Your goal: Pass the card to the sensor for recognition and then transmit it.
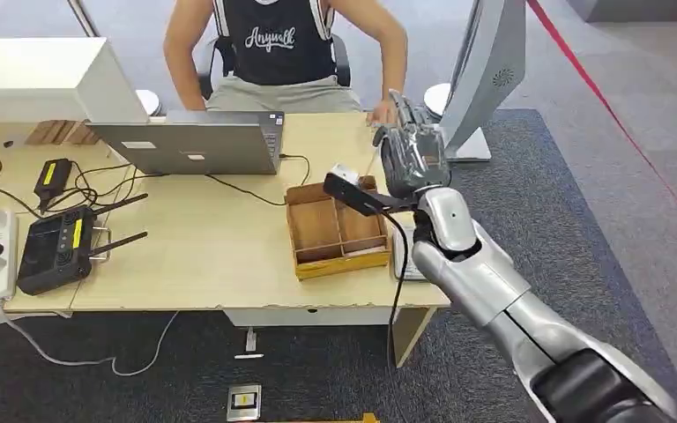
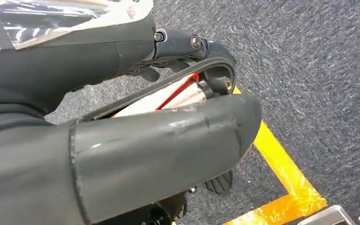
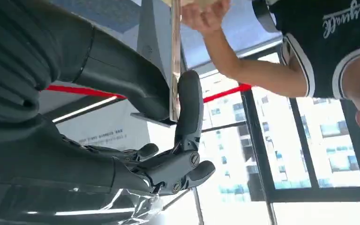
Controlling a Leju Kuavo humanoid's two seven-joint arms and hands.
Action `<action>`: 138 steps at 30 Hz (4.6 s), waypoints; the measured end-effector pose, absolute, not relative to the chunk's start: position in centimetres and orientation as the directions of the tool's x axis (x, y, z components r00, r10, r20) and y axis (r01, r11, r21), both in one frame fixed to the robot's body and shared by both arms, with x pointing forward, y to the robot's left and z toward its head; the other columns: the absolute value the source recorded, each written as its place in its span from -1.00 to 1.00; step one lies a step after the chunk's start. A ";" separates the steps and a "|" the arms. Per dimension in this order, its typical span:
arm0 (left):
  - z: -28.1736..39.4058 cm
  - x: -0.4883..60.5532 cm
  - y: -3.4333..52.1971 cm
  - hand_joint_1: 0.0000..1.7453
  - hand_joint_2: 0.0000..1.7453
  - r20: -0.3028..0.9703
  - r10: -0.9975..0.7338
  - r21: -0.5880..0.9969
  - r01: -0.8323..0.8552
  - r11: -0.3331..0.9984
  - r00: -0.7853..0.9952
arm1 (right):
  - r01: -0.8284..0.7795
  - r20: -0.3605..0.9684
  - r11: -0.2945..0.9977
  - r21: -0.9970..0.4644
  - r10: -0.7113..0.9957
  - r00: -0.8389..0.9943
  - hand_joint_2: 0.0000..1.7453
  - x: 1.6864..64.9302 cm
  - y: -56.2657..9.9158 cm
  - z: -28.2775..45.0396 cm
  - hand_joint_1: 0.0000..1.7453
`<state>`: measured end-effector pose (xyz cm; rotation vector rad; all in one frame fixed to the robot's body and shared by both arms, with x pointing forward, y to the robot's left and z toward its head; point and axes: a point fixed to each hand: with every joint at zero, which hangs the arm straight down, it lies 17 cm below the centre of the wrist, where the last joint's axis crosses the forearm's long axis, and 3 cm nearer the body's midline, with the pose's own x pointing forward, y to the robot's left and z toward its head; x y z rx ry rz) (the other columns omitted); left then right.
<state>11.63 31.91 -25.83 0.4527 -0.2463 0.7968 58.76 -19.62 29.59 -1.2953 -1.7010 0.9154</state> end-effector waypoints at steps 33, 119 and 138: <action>-25.2 15.5 31.2 -1.00 -1.00 0.371 0.616 0.261 -0.715 0.649 0.695 | 0.362 -0.007 0.013 -0.932 0.999 -0.054 1.00 66.7 -20.3 37.6 1.00; -25.3 9.4 20.9 -1.00 -1.00 0.185 0.702 0.300 -0.720 0.626 0.687 | 0.107 0.047 -0.139 -0.984 0.375 0.926 -1.00 30.2 -77.7 10.1 -1.00; -26.6 8.5 19.3 -1.00 -1.00 -0.014 0.658 0.164 -0.648 0.744 0.753 | -0.061 -0.049 0.466 -0.882 0.037 0.998 -1.00 15.1 -64.6 -14.0 -1.00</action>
